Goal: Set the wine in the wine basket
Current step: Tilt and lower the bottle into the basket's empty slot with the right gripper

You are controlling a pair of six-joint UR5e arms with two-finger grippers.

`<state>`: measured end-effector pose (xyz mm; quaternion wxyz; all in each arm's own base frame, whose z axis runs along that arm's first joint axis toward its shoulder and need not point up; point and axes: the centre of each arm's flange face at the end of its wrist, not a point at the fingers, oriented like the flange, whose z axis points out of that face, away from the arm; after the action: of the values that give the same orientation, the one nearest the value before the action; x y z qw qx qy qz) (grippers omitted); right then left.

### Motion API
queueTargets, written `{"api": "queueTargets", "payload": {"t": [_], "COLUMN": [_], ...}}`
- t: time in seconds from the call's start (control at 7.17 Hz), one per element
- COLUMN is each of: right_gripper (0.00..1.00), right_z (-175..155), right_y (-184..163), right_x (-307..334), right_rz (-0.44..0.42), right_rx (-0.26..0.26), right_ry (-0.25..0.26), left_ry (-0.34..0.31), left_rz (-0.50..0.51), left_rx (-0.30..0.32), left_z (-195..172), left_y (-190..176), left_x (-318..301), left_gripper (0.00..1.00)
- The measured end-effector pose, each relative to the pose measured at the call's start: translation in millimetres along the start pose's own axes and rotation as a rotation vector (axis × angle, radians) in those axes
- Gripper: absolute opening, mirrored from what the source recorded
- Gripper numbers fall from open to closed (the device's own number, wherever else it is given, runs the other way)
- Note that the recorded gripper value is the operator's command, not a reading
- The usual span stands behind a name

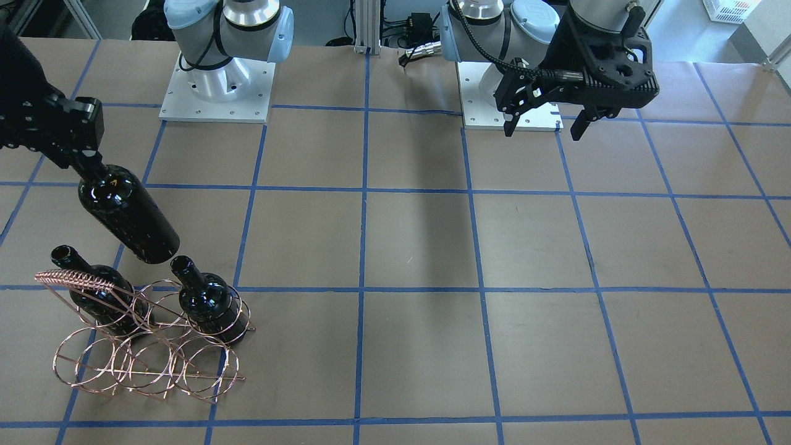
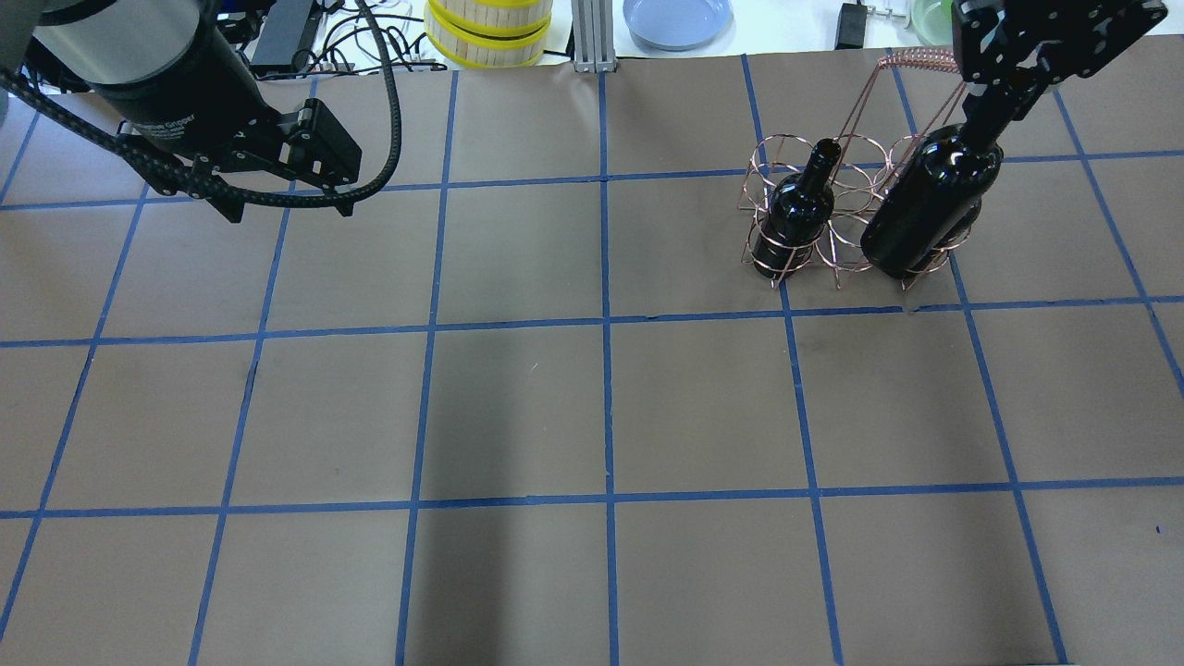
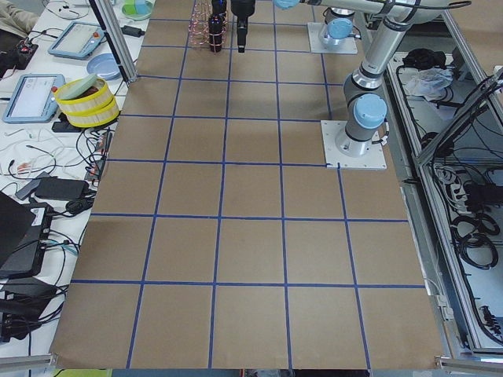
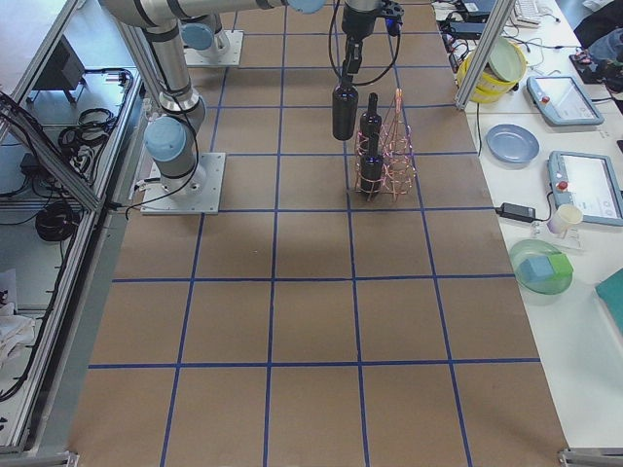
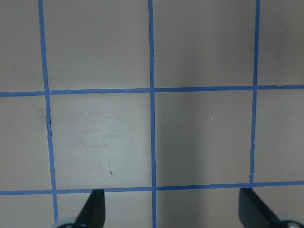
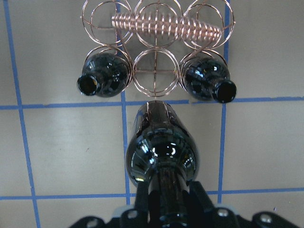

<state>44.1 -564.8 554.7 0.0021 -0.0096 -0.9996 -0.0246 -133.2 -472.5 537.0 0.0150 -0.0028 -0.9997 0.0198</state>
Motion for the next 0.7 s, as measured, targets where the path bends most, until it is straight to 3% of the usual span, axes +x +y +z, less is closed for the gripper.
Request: {"api": "queueTargets", "payload": {"t": [0.7], "right_gripper": [0.05], "right_z": [28], "right_y": [-66], "right_x": [8], "right_rz": [0.002], "right_rx": [0.05], "right_ry": [0.005], "left_ry": [0.0], "left_rz": [0.002], "left_rx": [0.002], "left_z": [2], "left_y": [1], "left_x": [0], "left_gripper": [1.0]}}
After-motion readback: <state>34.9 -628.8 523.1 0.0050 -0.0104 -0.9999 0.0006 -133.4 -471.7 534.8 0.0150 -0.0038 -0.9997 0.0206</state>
